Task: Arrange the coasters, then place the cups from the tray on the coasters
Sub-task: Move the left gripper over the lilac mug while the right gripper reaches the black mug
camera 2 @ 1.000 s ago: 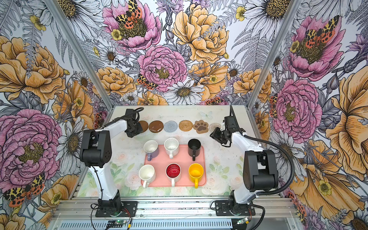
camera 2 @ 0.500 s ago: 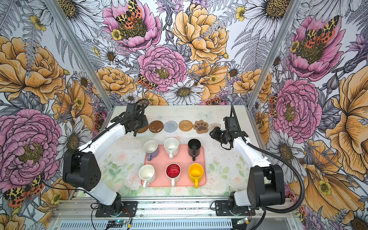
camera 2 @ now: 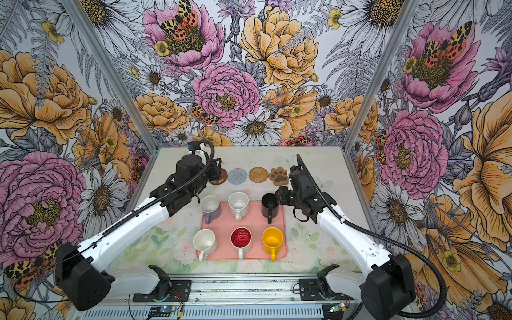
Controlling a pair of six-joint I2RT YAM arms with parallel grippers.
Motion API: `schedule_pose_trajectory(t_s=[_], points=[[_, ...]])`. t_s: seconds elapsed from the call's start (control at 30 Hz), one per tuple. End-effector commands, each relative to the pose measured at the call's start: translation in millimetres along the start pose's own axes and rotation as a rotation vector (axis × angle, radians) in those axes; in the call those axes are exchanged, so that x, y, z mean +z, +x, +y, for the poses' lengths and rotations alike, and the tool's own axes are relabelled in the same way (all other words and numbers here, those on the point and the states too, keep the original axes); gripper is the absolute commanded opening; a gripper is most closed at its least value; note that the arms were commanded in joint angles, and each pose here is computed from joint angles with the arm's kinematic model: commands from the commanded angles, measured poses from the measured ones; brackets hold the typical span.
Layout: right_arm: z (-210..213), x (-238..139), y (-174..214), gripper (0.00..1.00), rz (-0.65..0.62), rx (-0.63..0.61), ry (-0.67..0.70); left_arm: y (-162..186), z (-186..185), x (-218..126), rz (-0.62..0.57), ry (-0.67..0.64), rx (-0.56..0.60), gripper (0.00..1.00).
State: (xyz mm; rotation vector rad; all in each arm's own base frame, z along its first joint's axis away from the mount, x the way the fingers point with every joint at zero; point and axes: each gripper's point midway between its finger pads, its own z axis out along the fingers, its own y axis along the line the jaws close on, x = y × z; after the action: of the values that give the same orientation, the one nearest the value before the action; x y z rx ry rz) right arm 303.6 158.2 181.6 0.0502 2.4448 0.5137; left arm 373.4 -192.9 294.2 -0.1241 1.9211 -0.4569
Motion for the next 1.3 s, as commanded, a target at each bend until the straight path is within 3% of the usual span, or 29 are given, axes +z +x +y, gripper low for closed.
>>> schedule_pose_trajectory(t_s=[0.0,0.27,0.33,0.53,0.77,1.27], points=[[-17.1,-2.8,13.9,0.48,-0.002,-0.017,0.115,9.1,1.2,3.1,-0.057,0.029,0.003,0.49],[-6.6,10.6,40.5,0.50,0.050,-0.043,0.142,8.3,-0.6,1.5,-0.087,0.053,0.055,0.61],[-3.9,14.1,44.8,0.51,0.066,-0.054,0.139,8.9,0.1,2.3,-0.103,0.057,0.057,0.74],[-0.4,16.1,51.3,0.52,0.079,-0.055,0.136,11.5,2.5,4.3,-0.137,0.072,0.071,0.84],[0.0,18.5,61.1,0.54,0.090,-0.038,0.148,12.9,4.5,5.1,-0.128,0.073,0.089,0.90],[6.6,35.4,74.7,0.59,0.136,-0.065,0.183,14.8,12.0,6.1,-0.125,0.084,0.062,0.91]])
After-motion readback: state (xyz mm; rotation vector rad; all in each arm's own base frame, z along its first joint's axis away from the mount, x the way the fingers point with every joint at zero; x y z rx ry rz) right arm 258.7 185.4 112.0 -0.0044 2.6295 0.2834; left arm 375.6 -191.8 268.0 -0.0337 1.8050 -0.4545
